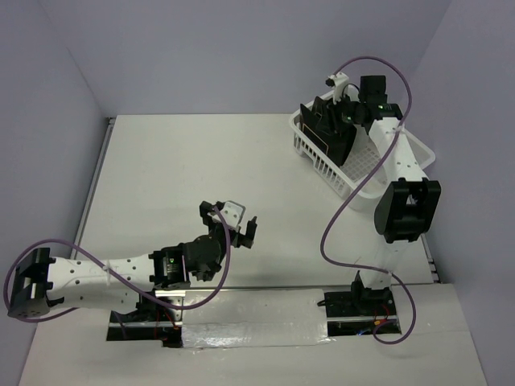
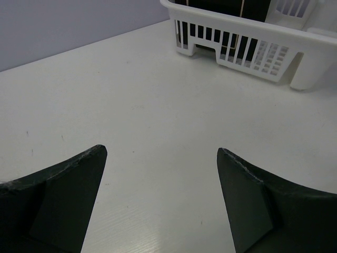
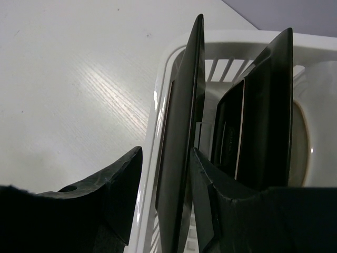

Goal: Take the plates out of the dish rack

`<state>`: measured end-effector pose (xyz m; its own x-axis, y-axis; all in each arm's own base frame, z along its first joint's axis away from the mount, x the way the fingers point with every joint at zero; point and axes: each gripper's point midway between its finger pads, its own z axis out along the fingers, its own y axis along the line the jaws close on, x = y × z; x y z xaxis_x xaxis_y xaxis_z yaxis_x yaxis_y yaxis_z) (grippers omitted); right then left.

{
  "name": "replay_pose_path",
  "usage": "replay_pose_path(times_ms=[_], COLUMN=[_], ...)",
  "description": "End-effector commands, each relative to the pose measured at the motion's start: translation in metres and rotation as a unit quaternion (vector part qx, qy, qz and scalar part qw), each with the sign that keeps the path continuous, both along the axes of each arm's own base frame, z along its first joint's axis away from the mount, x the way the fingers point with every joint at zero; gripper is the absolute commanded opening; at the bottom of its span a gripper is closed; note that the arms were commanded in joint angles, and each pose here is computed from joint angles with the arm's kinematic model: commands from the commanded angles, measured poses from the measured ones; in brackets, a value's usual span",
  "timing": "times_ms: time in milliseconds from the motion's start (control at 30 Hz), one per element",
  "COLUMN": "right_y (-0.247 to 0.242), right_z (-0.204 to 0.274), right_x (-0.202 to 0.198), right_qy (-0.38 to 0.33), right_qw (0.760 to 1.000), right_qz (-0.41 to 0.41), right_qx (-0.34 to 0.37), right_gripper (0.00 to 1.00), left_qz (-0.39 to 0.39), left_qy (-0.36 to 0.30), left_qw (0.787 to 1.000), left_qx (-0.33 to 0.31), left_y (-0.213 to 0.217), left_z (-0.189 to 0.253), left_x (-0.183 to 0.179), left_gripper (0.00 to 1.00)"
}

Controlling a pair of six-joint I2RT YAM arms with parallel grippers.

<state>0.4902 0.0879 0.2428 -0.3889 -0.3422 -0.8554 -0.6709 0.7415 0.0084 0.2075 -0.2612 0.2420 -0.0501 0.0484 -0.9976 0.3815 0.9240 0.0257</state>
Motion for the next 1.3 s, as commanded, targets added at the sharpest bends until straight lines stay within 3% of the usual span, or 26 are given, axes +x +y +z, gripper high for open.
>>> replay_pose_path(times_ms=[0,267,733,867,1267], right_y=[0.002,0.004,0.016,0.018,0.013], right_z=[-0.007,-0.018,-0.01,-0.004,0.029], right_x=[0.002,0.006,0.019,0.022,0.028], right_qy=[0.011,0.027,0.02,0.008,-0.041], right_qw=[1.0,1.0,0.999,0.999,0.996], right_qz=[0.009,0.011,0.04,0.04,0.045], right_qx=[-0.004,-0.007,0.028,0.031,0.061], right_gripper=[0.48,0.46,0.18,0.0,0.0], left_qz=[0.004,0.007,0.006,0.007,0.014], left_qy=[-0.006,-0.005,-0.003,-0.002,-0.003], left_qw=[0.999,0.999,1.0,1.0,1.0], left_qx=[-0.037,-0.035,-0.029,-0.021,-0.017], left_y=[-0.001,0.0,-0.004,-0.006,-0.006], left_z=[0.016,0.016,0.014,0.012,0.009], left_x=[0.0,0.0,0.0,0.001,0.003], left_gripper=[0.98,0.98,0.98,0.98,0.97])
